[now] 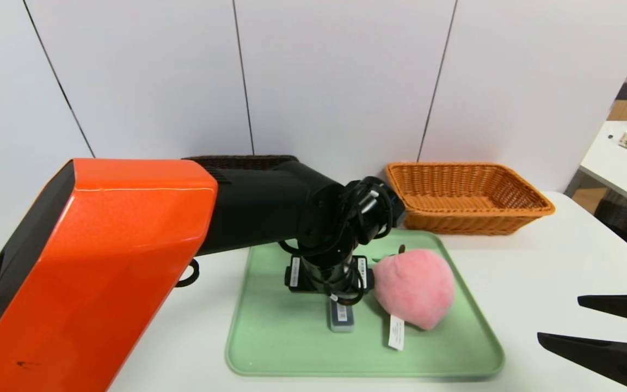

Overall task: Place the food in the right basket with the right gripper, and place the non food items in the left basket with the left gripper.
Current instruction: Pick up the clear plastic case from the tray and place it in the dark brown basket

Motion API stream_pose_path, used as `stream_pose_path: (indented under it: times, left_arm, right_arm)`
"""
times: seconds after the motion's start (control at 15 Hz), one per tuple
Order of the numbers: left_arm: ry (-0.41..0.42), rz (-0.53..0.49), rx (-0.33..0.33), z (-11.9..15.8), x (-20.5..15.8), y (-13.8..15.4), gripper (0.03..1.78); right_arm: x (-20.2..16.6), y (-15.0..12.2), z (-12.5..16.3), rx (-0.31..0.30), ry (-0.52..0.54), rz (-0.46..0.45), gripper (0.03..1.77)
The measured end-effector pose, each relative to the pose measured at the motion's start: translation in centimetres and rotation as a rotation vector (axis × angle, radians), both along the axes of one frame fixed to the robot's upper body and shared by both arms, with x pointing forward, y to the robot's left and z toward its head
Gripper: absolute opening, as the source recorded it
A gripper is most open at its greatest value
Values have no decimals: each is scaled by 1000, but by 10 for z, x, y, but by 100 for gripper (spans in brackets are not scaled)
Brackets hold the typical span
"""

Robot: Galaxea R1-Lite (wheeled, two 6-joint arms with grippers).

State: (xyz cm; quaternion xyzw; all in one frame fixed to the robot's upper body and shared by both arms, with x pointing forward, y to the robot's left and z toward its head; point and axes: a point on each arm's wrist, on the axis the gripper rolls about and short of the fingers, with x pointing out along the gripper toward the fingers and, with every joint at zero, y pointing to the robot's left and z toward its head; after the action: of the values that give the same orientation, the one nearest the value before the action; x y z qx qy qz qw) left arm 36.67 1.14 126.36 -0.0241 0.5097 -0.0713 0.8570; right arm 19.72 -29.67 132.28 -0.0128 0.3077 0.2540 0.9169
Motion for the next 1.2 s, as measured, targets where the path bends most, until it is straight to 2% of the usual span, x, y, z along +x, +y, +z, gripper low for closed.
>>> stream_pose_path:
  times: [0.93, 1.2]
  left_arm:
    - [9, -4, 24, -11, 2, -3, 169]
    - [10, -10, 27, -10, 1, -4, 110]
  right_arm:
    - [0, 0, 1, 1, -3, 1, 170]
    - [0, 0, 1, 2, -3, 1, 170]
